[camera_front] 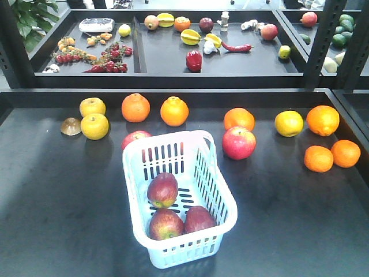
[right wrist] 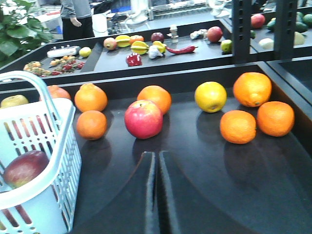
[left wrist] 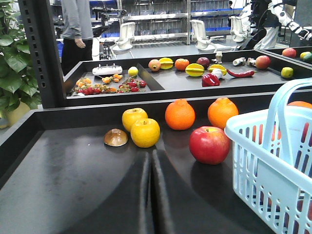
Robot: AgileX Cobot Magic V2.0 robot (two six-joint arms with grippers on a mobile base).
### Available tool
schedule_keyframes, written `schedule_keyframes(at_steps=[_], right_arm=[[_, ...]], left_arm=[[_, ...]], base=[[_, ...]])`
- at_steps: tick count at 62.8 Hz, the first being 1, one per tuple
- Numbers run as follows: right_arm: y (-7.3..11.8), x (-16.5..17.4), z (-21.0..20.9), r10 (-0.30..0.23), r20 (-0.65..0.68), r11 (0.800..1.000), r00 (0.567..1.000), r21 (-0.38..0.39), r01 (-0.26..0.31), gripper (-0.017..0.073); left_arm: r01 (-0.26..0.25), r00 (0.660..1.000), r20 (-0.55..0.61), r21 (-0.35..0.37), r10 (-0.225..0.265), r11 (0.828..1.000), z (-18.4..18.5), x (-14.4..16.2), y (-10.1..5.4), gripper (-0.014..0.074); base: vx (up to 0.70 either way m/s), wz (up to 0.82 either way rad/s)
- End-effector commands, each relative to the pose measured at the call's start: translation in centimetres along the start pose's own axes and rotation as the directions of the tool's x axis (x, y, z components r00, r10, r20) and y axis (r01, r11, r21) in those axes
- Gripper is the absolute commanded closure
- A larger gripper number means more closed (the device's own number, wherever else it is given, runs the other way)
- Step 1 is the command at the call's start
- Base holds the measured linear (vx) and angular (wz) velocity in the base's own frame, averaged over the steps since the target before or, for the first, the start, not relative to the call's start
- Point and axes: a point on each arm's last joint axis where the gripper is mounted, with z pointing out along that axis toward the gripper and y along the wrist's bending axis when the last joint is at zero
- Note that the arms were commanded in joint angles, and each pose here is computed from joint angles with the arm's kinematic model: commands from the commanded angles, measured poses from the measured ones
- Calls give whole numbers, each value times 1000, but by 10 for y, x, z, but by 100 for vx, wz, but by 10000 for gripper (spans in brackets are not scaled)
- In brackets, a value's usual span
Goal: Pick three apples into basket with both arms
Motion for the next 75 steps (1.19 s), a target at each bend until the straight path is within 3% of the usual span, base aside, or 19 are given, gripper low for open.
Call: schedule_keyframes(at_steps=[1,75], right_arm=[[1,-2,0,-10,72,1000,997,-16,11,564],[1,-3,0,-10,72,1000,997,-16,11,564]], left_arm=[[9,994,108,-9,-8,1000,-3,-16,1,599],[9,994,108,-9,-8,1000,-3,-16,1,599]], base=[[0,0],[0,0]])
